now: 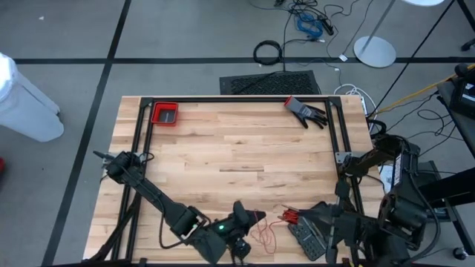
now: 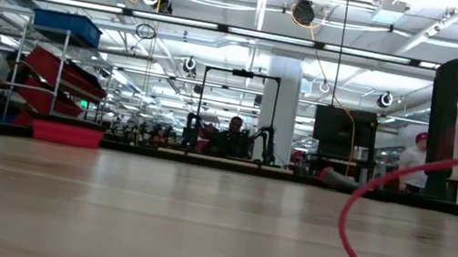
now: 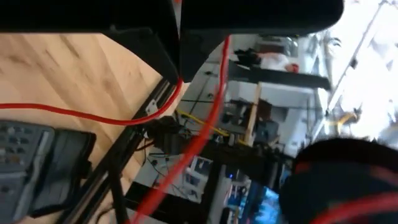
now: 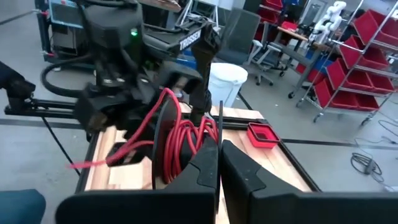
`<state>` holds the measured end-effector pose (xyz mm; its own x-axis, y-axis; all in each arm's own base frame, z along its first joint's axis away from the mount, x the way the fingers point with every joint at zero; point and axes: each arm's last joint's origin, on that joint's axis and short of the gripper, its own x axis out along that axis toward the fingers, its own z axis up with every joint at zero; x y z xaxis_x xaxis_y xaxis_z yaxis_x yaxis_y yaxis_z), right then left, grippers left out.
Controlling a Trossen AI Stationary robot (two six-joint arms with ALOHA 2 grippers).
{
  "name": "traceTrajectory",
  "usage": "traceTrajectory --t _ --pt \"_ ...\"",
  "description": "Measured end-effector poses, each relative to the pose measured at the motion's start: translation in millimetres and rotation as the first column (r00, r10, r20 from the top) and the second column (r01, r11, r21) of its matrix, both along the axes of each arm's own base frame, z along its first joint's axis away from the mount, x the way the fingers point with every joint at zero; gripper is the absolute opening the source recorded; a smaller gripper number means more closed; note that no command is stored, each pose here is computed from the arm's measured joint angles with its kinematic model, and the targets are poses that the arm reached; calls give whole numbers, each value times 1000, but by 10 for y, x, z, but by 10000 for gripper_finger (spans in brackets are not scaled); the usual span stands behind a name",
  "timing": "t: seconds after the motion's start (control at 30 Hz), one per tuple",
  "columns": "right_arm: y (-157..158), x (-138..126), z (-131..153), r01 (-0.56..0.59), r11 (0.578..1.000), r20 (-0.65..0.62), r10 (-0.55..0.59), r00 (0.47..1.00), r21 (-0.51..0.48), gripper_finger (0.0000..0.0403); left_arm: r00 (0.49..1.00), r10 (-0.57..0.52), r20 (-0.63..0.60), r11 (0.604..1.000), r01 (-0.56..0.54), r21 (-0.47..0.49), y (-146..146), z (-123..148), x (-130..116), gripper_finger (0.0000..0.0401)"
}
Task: Coil cords
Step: Coil the red wire onto the spool
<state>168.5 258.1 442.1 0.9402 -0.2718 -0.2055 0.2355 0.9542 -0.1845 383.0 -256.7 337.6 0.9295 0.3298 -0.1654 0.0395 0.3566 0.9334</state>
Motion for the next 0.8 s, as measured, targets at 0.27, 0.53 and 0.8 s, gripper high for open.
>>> traceTrajectory --t 0.27,0.53,0.8 --pt "55 -55 15 -31 999 7 31 999 13 0 985 172 12 981 -170 -97 297 -58 138 1" --pt "129 -193 51 -16 999 70 18 997 -34 0 967 183 -177 970 -207 -125 537 -281 154 1" --pt "141 -252 83 53 997 146 -45 988 -55 0 972 104 -211 958 -155 -243 584 -305 198 1"
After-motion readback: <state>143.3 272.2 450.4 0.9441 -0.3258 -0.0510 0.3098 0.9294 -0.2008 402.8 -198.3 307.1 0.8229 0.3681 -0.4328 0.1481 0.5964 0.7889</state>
